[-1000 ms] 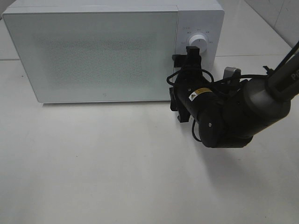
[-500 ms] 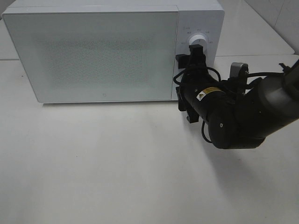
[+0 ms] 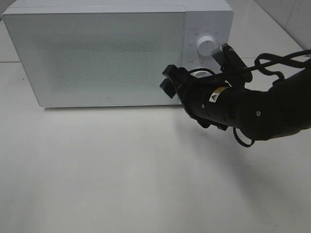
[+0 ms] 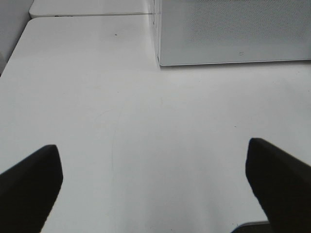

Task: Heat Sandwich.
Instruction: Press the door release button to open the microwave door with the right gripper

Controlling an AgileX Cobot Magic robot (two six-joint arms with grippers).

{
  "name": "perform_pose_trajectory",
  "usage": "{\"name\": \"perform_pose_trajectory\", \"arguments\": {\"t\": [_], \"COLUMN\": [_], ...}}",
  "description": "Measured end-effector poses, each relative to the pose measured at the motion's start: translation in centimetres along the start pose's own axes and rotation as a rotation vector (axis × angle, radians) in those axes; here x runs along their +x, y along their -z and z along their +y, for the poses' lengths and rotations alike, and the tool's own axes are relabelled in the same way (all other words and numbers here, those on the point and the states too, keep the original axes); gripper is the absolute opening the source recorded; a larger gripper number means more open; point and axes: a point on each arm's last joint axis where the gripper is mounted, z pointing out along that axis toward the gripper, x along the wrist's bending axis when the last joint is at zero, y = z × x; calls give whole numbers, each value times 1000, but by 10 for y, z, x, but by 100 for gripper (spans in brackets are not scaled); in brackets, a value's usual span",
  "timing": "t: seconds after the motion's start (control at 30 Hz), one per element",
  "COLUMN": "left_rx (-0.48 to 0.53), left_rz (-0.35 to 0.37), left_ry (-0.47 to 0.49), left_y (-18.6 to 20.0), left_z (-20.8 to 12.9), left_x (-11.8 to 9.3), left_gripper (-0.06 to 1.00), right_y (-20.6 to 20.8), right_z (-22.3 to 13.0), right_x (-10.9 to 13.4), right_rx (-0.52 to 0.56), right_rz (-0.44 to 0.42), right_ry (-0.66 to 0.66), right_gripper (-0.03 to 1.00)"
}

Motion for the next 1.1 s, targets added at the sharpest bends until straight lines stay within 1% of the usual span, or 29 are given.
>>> {"name": "perform_pose_trajectory", "arguments": {"t": [0.07,0.1,0.13,0.2,0.23,0.27,0.33,0.37,0.4,0.43,0.53,0.57,0.6,0.73,0.77,0.87,1.1], "left_rx": [0,0,0,0,0,0,0,0,0,0,0,0,0,0,0,0,0], "left_rz": [0,0,0,0,0,0,0,0,0,0,0,0,0,0,0,0,0], "left_ry": [0,0,0,0,0,0,0,0,0,0,0,0,0,0,0,0,0], "left_y": [0,0,0,0,0,0,0,0,0,0,0,0,0,0,0,0,0], "left_z": [0,0,0,0,0,0,0,0,0,0,0,0,0,0,0,0,0], "left_x": [0,0,0,0,0,0,0,0,0,0,0,0,0,0,0,0,0], "left_gripper": [96,96,96,96,96,96,96,96,96,96,96,96,96,96,96,96,96], "right_y": [4,9,9,13,18,18,22,27,29,29,37,43,43,58,58,72,95], "right_z": [-1,-2,-2,-3,-4,-4,-4,-5,-5,-5,-5,-4,-4,-4,-4,-3,2], "right_x": [1,1,1,2,2,2,3,4,4,4,6,8,8,11,11,13,17], "right_rx": [44,84,84,123,164,164,201,236,248,248,300,327,327,410,410,466,511], "right_rz": [-25,-43,-43,-55,-63,-63,-67,-69,-67,-67,-63,-54,-54,-37,-37,-23,-12], "right_ry": [102,188,188,274,365,365,451,522,552,552,645,706,706,821,821,887,963], "right_gripper": [77,77,77,77,77,77,77,77,77,77,77,77,77,77,77,77,77]}}
